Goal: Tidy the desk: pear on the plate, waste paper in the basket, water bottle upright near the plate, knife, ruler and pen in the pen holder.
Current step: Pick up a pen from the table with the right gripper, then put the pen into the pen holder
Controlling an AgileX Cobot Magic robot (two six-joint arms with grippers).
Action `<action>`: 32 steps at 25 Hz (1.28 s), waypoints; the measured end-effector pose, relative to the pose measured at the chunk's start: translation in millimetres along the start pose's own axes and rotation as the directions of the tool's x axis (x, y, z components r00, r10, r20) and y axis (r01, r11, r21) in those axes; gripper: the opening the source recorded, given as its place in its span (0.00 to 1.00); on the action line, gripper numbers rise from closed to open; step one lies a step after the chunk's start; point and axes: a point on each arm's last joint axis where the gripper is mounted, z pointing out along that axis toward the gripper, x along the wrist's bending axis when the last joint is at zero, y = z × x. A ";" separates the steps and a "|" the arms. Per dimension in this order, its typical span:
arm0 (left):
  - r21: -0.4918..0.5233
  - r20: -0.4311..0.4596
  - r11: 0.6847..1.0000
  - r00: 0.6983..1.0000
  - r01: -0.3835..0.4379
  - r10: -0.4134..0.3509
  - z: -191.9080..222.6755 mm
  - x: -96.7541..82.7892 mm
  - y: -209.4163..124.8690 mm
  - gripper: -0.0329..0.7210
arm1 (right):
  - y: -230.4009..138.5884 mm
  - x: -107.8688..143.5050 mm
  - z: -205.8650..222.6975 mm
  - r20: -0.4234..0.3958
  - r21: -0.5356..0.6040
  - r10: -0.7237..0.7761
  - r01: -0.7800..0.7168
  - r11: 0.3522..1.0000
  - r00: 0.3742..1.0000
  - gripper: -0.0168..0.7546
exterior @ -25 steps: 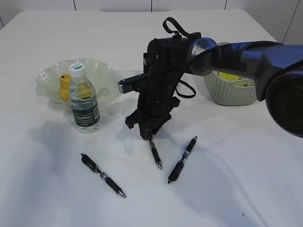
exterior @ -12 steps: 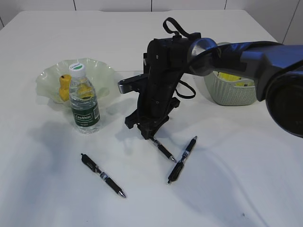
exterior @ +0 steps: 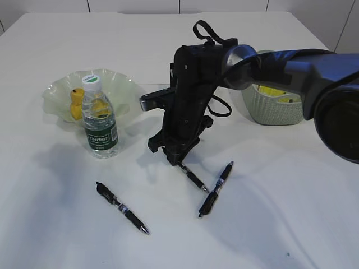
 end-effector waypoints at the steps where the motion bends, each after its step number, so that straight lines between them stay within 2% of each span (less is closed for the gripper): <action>1: 0.000 0.000 1.000 1.000 0.000 0.000 0.0 0.0 0.0 0.49 | 0.4 0.0 -0.4 -0.001 0.003 -0.001 0.001 1.000 1.000 0.16; 6: -0.002 0.000 1.000 1.000 0.000 0.000 0.0 0.0 0.2 0.49 | 7.7 1.4 -14.7 -0.004 -0.004 -0.008 0.008 1.000 1.000 0.16; 21: -0.008 0.001 1.000 1.000 0.000 0.000 0.0 -0.1 0.7 0.49 | 33.8 5.3 -66.7 0.020 -0.176 -0.033 0.036 0.984 0.999 0.16; 26: -0.010 0.001 1.000 1.000 0.000 0.000 0.0 -0.1 0.9 0.49 | 38.3 5.0 -79.9 0.044 -0.215 -0.041 0.050 0.975 0.998 0.16; 32: -0.012 0.001 1.000 1.000 0.000 0.000 0.0 -0.1 1.1 0.50 | 38.4 0.0 -83.0 0.106 -0.211 -0.050 0.071 0.975 0.993 0.16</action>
